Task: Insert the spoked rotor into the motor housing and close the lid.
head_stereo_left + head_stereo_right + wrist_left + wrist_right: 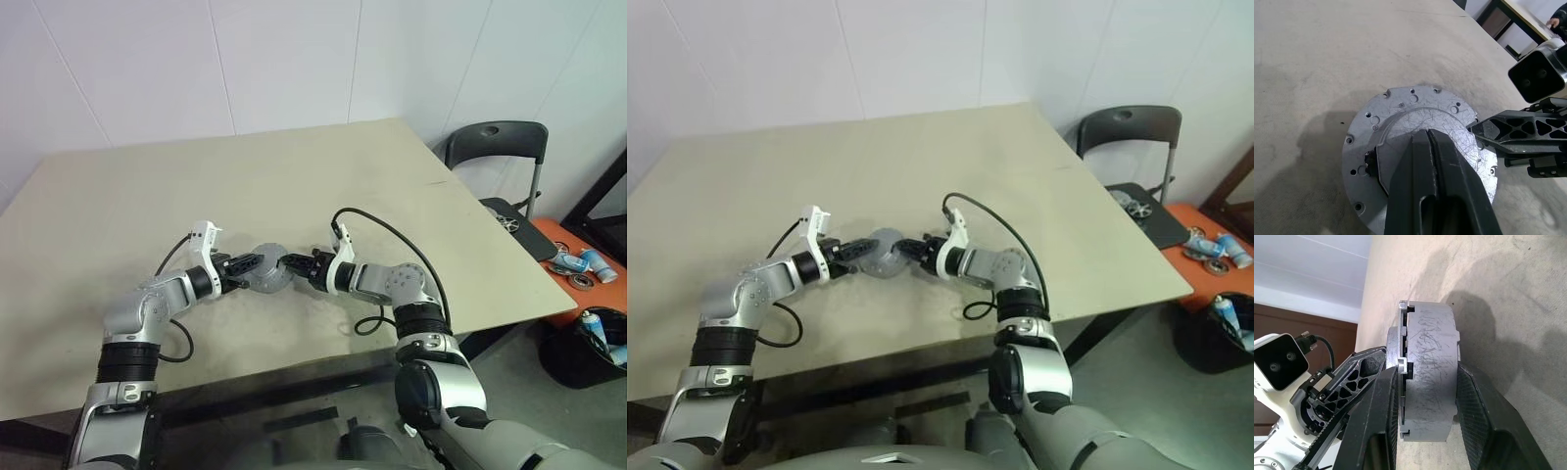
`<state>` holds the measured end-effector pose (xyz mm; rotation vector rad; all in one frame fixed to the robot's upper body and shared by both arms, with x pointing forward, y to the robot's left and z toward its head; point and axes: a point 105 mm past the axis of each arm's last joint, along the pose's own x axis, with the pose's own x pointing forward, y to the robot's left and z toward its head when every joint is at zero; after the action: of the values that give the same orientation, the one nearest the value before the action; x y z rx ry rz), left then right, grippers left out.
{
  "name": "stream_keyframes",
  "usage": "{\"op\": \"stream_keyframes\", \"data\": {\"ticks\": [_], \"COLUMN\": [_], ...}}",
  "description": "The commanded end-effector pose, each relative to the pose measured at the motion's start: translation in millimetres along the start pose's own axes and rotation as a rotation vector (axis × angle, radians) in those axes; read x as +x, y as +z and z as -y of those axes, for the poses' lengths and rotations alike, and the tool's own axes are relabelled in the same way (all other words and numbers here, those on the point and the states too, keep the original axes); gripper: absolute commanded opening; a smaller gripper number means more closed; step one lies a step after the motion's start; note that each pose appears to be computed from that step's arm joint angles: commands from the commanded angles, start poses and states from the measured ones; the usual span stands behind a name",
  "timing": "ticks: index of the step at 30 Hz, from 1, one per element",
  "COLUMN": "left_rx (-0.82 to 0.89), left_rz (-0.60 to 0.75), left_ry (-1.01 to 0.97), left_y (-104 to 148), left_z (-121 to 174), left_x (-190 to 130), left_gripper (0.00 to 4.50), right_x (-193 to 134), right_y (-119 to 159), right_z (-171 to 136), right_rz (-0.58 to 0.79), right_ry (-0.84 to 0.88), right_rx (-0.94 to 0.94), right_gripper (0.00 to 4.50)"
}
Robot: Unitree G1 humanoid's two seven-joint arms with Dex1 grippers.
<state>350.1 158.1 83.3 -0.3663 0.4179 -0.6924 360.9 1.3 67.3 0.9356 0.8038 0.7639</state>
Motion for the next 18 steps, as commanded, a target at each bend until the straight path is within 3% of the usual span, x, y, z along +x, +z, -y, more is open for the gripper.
{"op": "stream_keyframes", "data": {"ticks": [1,5,11,14,18], "left_rx": [0.019,0.015,-0.166,-0.220,-0.307], "left_rz": [-0.003,0.061,0.442,0.495,0.449], "left_ry": [-0.014,-0.031,-0.159,-0.153,-0.096], "left_y": [7,25,114,121,97], "left_z": [4,9,32,30,14], "left_x": [0,-8,-51,-62,-66], "left_gripper": [0.00,0.00,0.00,0.00,0.00], "right_x": [6,3,-8,-11,-15], "right_y": [9,17,26,25,31], "right_z": [-17,-24,-49,-53,-68], "right_rz": [0.038,0.071,0.112,0.113,0.141], "right_ry": [0.053,0.107,0.286,0.315,0.386], "right_rx": [0.000,0.033,0.093,0.102,0.110], "right_gripper": [1.29,1.29,1.29,1.29,1.29]}}
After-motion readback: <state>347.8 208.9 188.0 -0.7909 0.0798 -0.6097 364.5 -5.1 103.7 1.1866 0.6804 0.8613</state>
